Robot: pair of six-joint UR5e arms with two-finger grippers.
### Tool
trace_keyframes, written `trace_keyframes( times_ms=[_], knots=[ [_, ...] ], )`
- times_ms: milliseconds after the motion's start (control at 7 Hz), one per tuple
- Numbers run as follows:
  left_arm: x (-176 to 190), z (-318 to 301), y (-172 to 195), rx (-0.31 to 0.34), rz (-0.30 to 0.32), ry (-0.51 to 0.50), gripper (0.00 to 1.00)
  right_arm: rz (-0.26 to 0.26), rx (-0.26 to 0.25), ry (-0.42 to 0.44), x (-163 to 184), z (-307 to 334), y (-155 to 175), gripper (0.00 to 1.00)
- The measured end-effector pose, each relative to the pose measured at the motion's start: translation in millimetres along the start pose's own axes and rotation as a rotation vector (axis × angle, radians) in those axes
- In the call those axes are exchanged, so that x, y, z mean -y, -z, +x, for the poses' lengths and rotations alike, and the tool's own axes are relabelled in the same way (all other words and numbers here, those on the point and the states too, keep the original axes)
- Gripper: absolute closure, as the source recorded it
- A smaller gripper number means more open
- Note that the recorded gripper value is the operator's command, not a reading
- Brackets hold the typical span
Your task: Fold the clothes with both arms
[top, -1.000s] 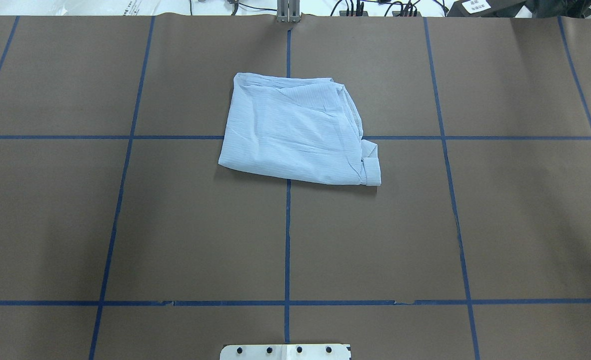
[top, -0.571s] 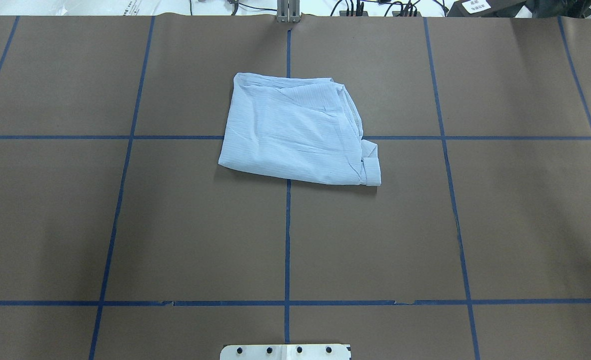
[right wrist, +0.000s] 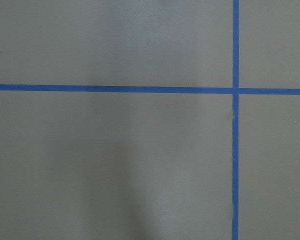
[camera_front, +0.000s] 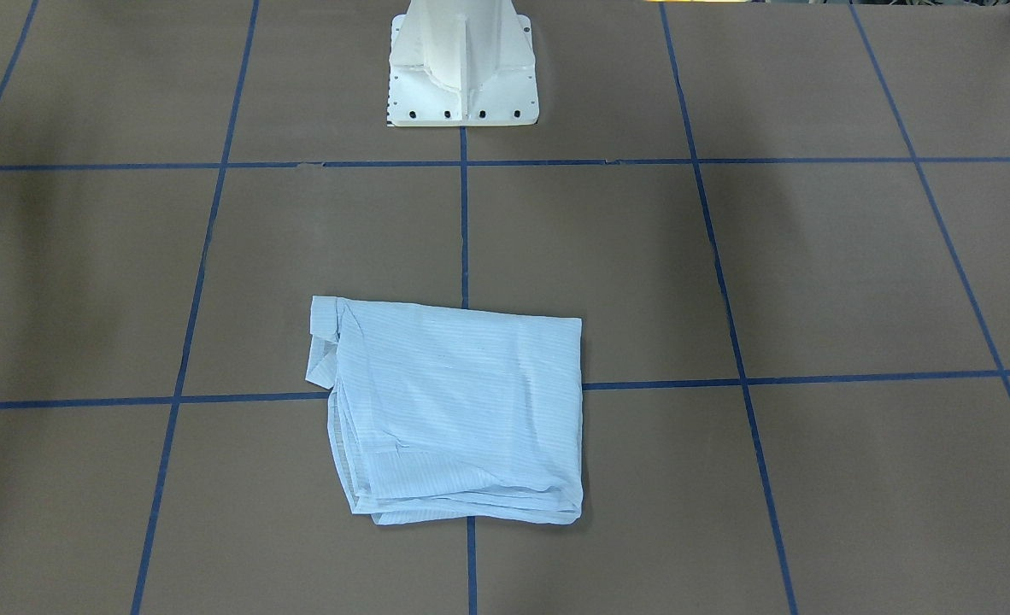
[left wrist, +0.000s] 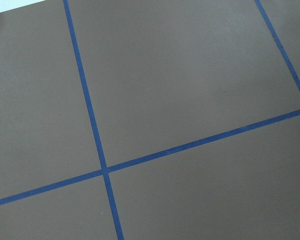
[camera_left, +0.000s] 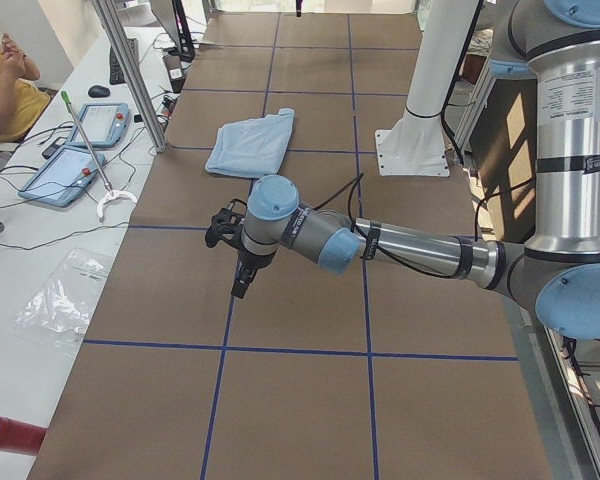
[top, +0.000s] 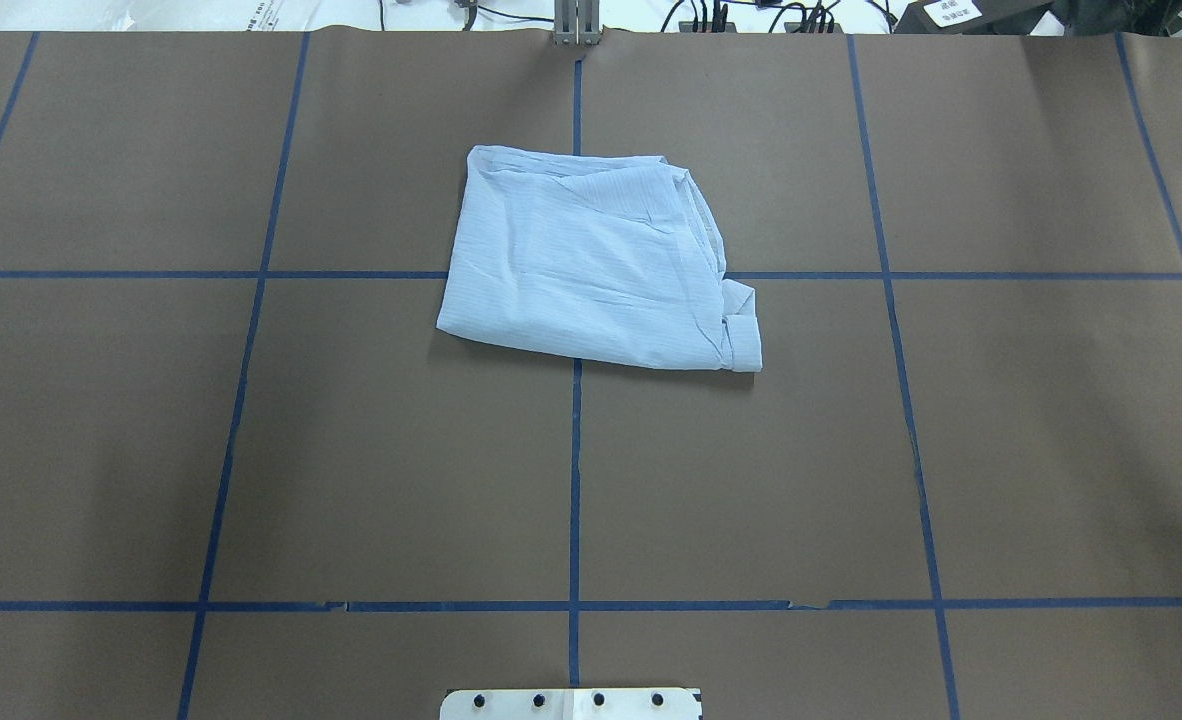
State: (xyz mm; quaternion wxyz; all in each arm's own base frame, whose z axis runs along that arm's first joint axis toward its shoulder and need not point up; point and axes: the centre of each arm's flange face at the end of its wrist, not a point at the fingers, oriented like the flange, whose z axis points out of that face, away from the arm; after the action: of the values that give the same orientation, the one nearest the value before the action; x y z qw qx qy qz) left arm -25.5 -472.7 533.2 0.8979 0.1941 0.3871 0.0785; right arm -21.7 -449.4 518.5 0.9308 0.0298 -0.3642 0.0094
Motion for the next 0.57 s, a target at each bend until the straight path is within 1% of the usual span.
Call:
trace_keyframes(
  times_ms=[571],
  knots=[
    [4.5,4.4,2.6,-0.002,0.008,-0.01,0.0,0.0,0.008,0.0,-1.0,-1.0,1.0,0.0]
  ],
)
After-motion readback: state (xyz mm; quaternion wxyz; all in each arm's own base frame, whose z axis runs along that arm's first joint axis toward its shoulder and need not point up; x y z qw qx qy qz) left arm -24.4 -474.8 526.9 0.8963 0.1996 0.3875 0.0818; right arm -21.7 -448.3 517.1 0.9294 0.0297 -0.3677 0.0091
